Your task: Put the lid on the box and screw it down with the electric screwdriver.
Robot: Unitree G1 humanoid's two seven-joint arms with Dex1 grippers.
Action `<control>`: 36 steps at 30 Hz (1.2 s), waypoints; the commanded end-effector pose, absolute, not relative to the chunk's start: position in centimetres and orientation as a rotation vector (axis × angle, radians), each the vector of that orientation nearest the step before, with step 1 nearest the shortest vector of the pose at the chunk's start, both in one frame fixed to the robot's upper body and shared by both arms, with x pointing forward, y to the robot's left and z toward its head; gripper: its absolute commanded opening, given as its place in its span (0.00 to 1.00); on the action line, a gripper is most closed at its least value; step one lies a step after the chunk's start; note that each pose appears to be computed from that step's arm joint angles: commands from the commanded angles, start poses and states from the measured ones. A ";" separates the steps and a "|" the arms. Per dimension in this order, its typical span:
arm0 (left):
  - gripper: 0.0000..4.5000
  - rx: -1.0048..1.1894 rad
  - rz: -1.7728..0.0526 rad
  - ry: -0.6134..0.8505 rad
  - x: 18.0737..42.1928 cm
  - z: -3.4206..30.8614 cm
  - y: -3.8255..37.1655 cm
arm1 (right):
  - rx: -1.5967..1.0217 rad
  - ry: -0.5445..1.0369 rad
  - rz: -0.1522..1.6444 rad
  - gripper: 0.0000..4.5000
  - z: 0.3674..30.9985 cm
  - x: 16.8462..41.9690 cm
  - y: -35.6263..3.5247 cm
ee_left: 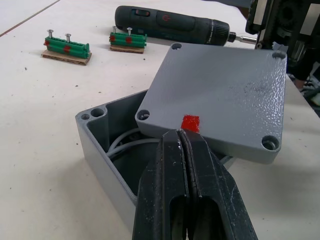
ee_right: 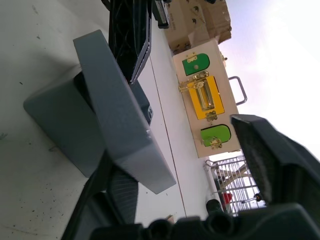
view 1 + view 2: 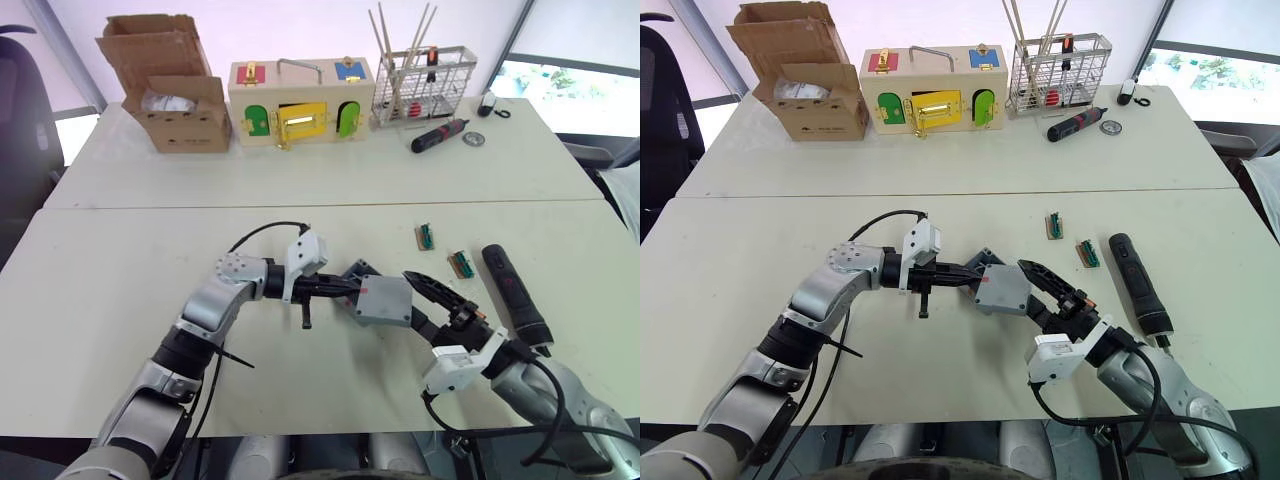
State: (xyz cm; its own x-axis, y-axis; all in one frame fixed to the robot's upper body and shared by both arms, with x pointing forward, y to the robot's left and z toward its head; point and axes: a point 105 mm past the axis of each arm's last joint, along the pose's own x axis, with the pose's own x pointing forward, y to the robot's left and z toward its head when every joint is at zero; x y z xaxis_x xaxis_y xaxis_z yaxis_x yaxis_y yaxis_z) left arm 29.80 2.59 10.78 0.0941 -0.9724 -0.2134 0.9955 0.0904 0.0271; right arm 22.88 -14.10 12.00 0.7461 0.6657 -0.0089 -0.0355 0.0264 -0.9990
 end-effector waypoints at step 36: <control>0.00 -0.015 -1.291 0.158 33.3 15.5 7.9 | -1.274 -1.000 0.749 0.02 14.3 24.3 -12.4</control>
